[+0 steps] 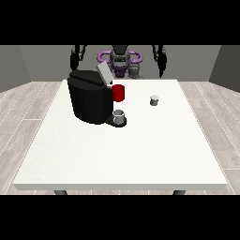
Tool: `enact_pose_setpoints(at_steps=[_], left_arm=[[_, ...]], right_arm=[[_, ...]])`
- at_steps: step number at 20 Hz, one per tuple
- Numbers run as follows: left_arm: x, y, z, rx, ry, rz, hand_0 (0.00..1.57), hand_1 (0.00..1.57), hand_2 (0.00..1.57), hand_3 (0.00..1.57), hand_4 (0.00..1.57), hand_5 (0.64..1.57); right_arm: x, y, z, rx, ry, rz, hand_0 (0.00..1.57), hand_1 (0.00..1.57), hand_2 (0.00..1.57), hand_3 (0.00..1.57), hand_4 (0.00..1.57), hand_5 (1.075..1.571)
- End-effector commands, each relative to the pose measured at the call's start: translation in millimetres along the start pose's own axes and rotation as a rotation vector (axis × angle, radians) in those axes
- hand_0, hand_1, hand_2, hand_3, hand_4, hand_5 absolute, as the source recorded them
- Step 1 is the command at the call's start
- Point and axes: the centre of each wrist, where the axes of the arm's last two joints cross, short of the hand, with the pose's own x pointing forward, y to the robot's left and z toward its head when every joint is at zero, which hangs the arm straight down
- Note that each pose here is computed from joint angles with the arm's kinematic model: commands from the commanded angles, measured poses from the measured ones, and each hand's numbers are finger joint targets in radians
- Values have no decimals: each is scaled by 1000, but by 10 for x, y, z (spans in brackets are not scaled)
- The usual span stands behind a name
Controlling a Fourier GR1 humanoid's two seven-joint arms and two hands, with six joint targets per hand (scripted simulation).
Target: Insert the coffee pod into the coffee machine and close the lid
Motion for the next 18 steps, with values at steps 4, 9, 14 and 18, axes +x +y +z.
enact_pose_setpoints(at_steps=[4,9,14,18], left_arm=[[54,83,147,-70,-50,34,0,0,0,0,304,1571],[-138,168,221,-42,-124,72,0,0,0,0,282,1571],[49,328,19,-23,-145,-127,0,0,0,0,320,1571],[3,491,-58,-7,-99,-237,0,0,0,0,0,1571]], right_arm=[[-183,-60,44,-29,58,-25,0,0,0,0,128,1571],[-155,96,113,-219,-50,-99,0,0,0,0,95,1571],[-50,-71,18,-174,-101,-94,0,0,0,0,267,1571],[-79,285,118,-124,-109,-98,0,0,0,0,177,1571]])
